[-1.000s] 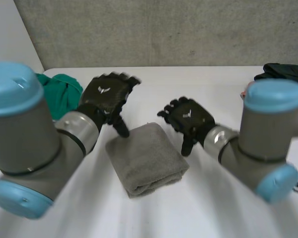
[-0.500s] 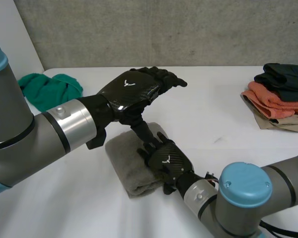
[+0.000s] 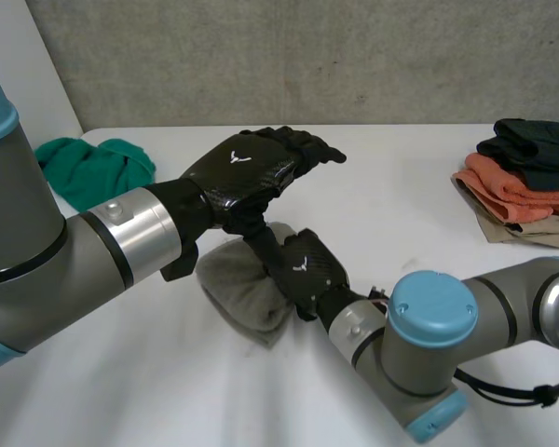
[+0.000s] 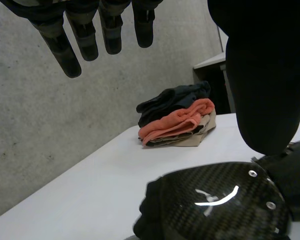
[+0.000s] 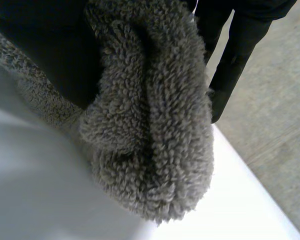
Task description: Fold the laundry.
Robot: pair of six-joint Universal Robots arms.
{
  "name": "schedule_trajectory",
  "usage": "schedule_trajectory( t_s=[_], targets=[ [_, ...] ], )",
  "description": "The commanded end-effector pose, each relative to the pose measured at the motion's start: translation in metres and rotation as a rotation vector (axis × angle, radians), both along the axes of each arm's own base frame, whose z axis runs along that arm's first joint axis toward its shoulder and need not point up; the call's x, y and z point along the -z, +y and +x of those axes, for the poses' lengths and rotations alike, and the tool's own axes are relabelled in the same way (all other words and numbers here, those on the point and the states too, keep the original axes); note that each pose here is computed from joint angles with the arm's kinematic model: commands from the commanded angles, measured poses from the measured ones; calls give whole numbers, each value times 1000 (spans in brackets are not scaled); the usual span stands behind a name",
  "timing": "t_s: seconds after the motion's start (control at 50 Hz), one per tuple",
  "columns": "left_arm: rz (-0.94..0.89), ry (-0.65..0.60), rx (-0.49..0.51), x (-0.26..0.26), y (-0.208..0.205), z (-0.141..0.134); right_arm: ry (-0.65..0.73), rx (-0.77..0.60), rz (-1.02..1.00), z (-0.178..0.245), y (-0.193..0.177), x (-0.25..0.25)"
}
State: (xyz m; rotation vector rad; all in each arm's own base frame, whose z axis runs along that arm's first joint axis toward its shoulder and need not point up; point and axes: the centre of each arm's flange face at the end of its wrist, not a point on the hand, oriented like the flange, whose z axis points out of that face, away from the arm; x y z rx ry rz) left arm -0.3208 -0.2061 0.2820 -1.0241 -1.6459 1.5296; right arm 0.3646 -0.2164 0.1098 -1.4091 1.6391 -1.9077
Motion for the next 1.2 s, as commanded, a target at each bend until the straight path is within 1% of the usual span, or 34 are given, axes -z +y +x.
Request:
schedule_trajectory(
  t_s=[0.02,0.06,0.08,0.12,0.14,0.2,0.22,0.28,0.3,0.36,0.38,0.42,0.44,0.5,0.52,0.58,0.62,0.66,0.68,0.72,0.74,0.82,0.92,0.96,1.02,1.04,1.1,1.12,1.2],
  targets=[
    [-34,19,-3,-11,-2,0,-129,18,-81,11,-22,-49],
    [-73,41,-9,-25,-2,0,-178,35,-107,11,-34,-69],
    [-85,49,-13,-29,-3,0,-225,68,-130,6,-50,-87],
    [-111,76,-29,-42,-5,1,-265,115,-156,-3,-69,-103],
    [-121,87,-34,-47,-5,1,-303,158,-186,-12,-87,-120],
    [-151,145,-50,-66,-7,1,-349,224,-248,-28,-113,-150],
    [-158,160,-51,-70,-7,1,-374,268,-291,-42,-130,-169],
    [-176,221,-54,-85,-9,2,-397,341,-357,-69,-157,-194],
    [-180,235,-53,-88,-9,2,-413,387,-394,-89,-174,-207],
    [-191,277,-49,-95,-9,2,-439,439,-439,-116,-195,-224],
    [-191,284,-50,-96,-10,2,-447,474,-462,-136,-208,-230],
    [-181,290,-46,-93,-10,1,-450,519,-480,-160,-223,-234],
    [-179,289,-45,-92,-9,0,-449,561,-483,-185,-237,-231],
    [-161,278,-43,-85,-11,-1,-445,606,-467,-218,-259,-218],
    [-153,273,-43,-82,-11,-1,-440,615,-446,-236,-270,-208],
    [-125,255,-42,-71,-13,-4,-415,607,-419,-258,-284,-190],
    [-111,248,-45,-65,-16,-5,-382,612,-357,-282,-299,-158],
    [-90,237,-41,-57,-17,-8,-355,603,-315,-294,-305,-135],
    [-82,232,-39,-54,-17,-9,-333,594,-273,-304,-310,-112],
    [-65,219,-27,-46,-14,-13,-320,590,-231,-314,-313,-89],
    [-58,213,-23,-43,-14,-15,-304,595,-196,-325,-315,-67],
    [-34,197,-11,-33,-12,-20,-266,623,-145,-349,-315,-37],
    [-30,193,-10,-31,-12,-21,-242,625,-113,-355,-306,-28],
    [-35,198,-10,-33,-12,-21,-242,619,-110,-353,-303,-32],
    [-44,203,-9,-36,-12,-21,-258,619,-120,-351,-296,-53],
    [-45,204,-7,-37,-11,-21,-270,615,-135,-349,-291,-71],
    [-50,209,-7,-39,-11,-22,-294,609,-148,-344,-279,-100],
    [-50,209,-7,-39,-11,-22,-299,616,-153,-343,-271,-117],
    [-47,210,9,-40,-4,-24,-313,643,-122,-338,-250,-144]
  ],
)
